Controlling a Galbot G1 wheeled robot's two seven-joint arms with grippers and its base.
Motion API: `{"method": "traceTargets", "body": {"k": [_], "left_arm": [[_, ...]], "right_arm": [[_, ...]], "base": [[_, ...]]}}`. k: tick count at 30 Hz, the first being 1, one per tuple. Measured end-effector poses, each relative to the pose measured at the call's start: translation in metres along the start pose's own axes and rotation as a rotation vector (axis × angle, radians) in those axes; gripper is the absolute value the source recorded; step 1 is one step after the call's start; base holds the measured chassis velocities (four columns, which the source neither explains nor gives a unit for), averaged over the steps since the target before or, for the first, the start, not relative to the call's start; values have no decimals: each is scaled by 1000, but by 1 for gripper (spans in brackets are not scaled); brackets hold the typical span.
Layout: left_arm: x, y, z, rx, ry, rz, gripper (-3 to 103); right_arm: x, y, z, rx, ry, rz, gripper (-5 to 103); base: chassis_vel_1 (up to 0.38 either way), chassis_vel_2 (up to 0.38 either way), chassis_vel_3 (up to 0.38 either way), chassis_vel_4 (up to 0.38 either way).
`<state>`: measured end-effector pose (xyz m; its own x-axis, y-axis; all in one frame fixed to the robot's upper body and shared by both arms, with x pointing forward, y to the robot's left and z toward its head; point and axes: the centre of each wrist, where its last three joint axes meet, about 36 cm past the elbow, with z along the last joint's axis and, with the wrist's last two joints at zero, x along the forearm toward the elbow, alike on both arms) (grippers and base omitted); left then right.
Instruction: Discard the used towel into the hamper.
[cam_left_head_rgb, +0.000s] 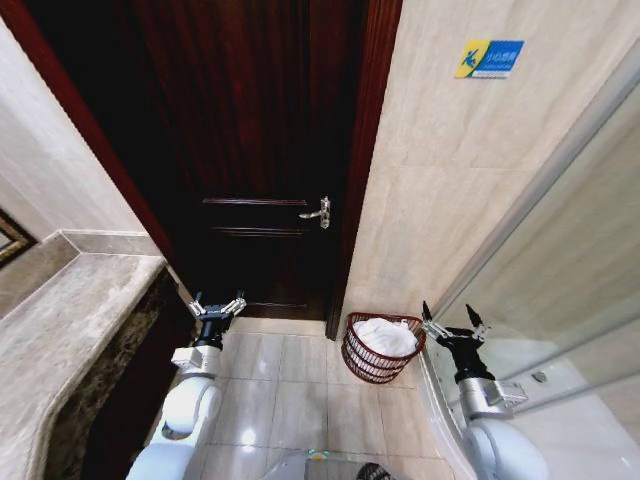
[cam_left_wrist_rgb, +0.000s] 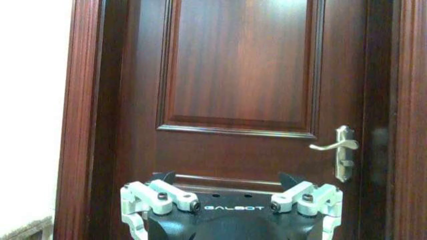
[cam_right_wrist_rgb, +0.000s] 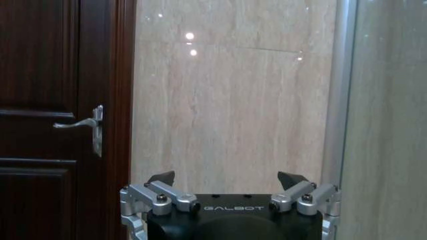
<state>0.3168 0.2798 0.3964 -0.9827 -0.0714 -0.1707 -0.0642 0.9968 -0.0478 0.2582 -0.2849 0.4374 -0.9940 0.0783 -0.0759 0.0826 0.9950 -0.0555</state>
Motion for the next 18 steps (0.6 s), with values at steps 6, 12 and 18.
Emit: {"method": "traceTargets", "body": {"k": [6,12,18], "left_arm": [[1,0,1,-4,3,2,100],[-1,0,1,-9,-11,1,100],[-1,-1,0,-4,-6,3,100]], "right_arm": [[2,-1,0,1,-1,2,100],[1,-2,0,0,-4,3,100],[1,-2,0,-1,-4,3,100]], "base": [[66,-61,-60,67],[68,-44,-44,54],[49,-42,-47,46]]}}
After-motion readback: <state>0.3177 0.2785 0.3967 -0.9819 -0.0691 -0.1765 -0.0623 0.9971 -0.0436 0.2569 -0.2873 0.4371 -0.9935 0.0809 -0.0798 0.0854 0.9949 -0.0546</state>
